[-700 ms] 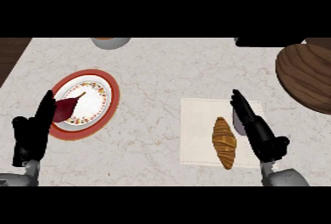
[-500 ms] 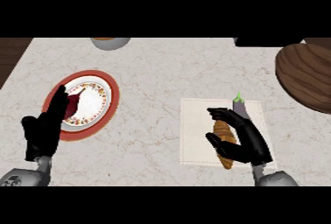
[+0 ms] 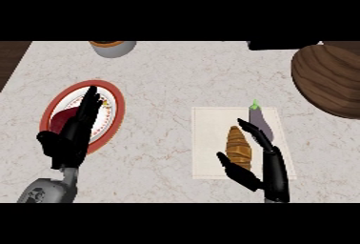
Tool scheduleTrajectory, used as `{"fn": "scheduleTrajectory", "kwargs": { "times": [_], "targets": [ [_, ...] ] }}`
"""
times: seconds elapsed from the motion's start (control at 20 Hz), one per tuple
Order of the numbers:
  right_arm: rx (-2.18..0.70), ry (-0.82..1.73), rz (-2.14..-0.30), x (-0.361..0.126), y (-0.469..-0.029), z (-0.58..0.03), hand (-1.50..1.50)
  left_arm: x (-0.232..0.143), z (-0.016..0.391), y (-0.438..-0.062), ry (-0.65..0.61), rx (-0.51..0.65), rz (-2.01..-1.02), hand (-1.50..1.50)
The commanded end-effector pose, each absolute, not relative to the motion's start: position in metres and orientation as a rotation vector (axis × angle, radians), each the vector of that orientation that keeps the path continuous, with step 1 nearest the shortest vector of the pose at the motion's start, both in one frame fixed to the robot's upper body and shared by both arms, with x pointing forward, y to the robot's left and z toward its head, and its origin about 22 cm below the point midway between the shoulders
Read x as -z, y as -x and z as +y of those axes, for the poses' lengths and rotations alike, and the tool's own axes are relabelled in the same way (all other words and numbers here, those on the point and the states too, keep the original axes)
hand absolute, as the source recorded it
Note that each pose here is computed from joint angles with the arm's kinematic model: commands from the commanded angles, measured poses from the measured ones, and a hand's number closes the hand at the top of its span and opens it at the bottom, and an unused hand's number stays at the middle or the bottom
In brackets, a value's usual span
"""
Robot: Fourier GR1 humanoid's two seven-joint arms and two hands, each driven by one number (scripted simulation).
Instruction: Pick the croissant from the placemat and place it in the bowl
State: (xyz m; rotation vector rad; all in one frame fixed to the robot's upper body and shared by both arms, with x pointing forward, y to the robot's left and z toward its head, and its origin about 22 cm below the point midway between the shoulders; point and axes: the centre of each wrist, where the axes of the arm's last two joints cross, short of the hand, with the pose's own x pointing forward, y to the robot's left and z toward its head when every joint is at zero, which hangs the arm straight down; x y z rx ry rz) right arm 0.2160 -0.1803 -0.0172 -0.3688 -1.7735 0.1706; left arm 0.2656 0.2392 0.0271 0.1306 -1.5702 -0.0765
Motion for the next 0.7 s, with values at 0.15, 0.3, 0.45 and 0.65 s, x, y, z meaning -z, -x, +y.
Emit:
{"fn": "scheduleTrajectory", "kwargs": {
  "times": [0.15, 0.3, 0.45, 0.65],
  "targets": [
    [-0.073, 0.532, -1.968, -0.008, -0.166, -0.163, -1.50, -0.045, 0.234, -0.272, -0.074, 0.099, -1.591, 0.00],
    [-0.099, 0.639, -1.891, -0.040, -0.161, -0.182, -1.50, -0.035, 0.227, -0.267, -0.072, 0.106, -1.586, 0.00],
    [-0.105, 0.734, -1.793, -0.057, -0.161, -0.176, -1.50, -0.033, 0.225, -0.278, -0.083, 0.111, -1.596, 0.00],
    [-0.214, 0.702, -1.665, -0.089, -0.157, -0.180, -1.50, -0.017, 0.213, -0.268, -0.082, 0.103, -1.585, 0.00]
  ]
}}
